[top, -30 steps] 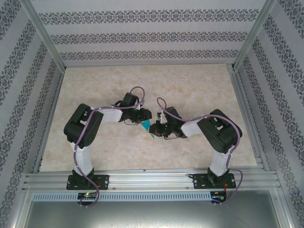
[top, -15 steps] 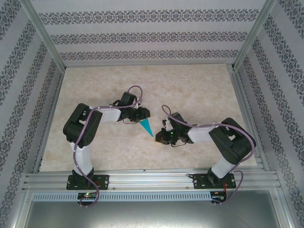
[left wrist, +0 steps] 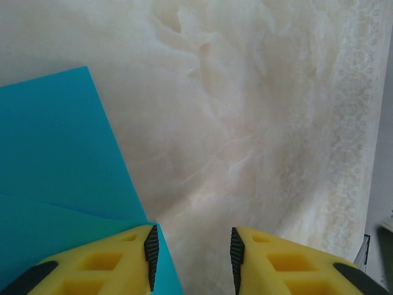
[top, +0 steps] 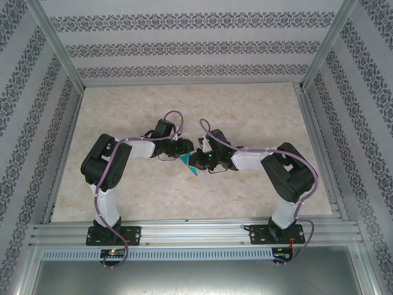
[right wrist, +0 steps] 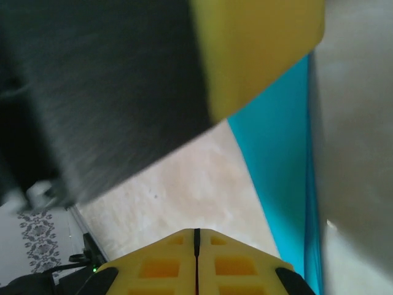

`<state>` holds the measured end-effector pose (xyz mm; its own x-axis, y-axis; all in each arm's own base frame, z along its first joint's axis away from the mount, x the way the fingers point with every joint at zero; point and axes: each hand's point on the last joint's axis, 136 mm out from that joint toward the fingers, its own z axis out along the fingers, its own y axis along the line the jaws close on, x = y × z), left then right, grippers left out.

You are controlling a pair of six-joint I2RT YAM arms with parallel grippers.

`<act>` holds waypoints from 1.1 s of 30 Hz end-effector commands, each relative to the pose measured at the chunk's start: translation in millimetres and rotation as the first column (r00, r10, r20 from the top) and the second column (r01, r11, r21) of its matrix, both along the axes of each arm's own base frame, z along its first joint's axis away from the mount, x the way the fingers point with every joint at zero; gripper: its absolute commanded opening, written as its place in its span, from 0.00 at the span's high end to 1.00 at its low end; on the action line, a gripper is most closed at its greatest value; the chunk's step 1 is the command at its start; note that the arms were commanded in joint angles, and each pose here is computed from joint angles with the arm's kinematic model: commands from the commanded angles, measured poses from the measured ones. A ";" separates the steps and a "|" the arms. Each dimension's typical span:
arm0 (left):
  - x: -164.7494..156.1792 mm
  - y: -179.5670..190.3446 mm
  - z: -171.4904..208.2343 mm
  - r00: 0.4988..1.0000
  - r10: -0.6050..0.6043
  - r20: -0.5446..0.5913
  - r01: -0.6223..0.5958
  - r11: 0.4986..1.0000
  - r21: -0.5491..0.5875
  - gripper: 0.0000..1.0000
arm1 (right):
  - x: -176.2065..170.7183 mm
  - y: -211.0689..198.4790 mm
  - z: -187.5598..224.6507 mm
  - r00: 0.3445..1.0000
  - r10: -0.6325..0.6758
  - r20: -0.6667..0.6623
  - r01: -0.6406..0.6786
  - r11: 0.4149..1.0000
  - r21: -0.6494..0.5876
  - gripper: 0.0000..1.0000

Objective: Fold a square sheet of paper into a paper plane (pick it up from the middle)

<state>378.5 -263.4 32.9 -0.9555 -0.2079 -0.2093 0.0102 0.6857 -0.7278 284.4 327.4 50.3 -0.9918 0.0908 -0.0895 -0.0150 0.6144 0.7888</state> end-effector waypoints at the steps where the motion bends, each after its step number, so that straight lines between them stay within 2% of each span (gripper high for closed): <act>1: -15.7 17.3 -30.6 0.996 0.027 -0.081 -0.021 0.997 0.071 0.60 | 2.2 4.4 -18.3 0.999 -0.006 -0.032 0.006 1.000 -0.017 0.93; 4: -15.0 16.4 -28.6 0.997 0.023 -0.076 -0.018 0.997 0.069 0.59 | -4.2 -9.3 -39.9 0.998 -0.016 -0.061 0.010 0.995 -0.100 0.95; 9: -11.4 21.7 -25.7 0.998 0.021 -0.057 -0.015 0.995 0.099 0.59 | -33.9 -35.1 -66.8 0.992 -0.009 -0.128 -0.018 0.978 -0.206 1.00; 12: -3.6 29.9 -24.1 0.999 0.037 -0.039 -0.033 0.994 0.102 0.58 | -49.2 -44.4 -76.5 0.987 -0.010 -0.159 -0.024 0.977 -0.213 1.00; 17: 10.3 37.2 -16.6 0.999 0.041 -0.014 -0.040 0.998 0.037 0.55 | -61.4 -50.1 -82.0 0.984 -0.001 -0.181 -0.039 0.976 -0.213 1.00; 25: 18.0 48.9 -14.5 1.000 0.025 0.011 -0.025 1.000 -0.005 0.51 | -59.5 -47.8 -79.2 0.983 0.006 -0.181 -0.044 0.977 -0.209 1.00; 33: 35.2 81.9 -7.6 0.997 0.074 0.022 -0.074 0.997 -0.004 0.51 | -60.3 -42.6 -75.7 0.983 0.015 -0.184 -0.049 0.982 -0.183 1.00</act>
